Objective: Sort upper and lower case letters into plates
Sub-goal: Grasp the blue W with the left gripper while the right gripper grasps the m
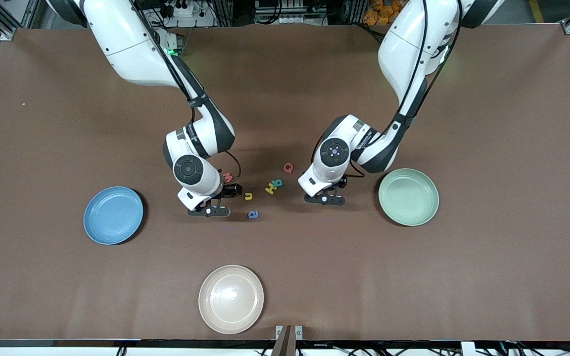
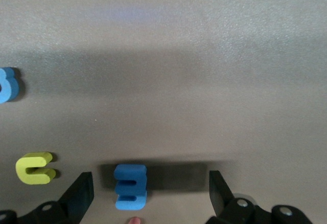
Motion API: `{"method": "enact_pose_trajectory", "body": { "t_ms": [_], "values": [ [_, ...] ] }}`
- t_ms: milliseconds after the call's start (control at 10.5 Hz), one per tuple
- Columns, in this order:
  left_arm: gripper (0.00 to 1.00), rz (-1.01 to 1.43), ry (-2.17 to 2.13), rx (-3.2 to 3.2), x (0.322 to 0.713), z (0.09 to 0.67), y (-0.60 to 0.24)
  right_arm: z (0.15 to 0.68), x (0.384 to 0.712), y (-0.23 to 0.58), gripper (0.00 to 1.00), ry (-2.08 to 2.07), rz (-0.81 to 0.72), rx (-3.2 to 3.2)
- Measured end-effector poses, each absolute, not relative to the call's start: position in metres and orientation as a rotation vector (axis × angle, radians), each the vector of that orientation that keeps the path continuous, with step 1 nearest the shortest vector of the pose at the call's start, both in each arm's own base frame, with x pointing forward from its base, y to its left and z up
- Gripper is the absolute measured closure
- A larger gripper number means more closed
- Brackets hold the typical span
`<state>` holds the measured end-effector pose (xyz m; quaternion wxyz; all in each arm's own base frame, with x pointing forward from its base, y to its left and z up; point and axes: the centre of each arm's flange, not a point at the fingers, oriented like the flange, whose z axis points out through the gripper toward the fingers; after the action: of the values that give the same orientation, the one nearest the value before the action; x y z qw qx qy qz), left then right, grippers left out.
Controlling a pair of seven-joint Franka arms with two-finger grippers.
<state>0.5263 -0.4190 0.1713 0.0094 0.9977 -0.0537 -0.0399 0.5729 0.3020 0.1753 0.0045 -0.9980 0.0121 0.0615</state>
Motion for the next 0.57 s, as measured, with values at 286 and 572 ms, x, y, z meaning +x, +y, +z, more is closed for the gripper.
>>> {"method": "enact_pose_trajectory", "body": {
  "t_ms": [286, 572],
  "values": [
    [0.58, -0.123, -0.168, 3.113, 0.5246, 0.1747, -0.4207, 0.1753, 0.5713, 0.3051, 0.0, 0.09, 0.19, -3.127],
    [0.58, -0.124, -0.167, 3.113, 0.5254, 0.176, -0.4199, 0.1748, 0.5696, 0.308, 0.0, 0.091, 0.19, -3.128]
  ]
}}
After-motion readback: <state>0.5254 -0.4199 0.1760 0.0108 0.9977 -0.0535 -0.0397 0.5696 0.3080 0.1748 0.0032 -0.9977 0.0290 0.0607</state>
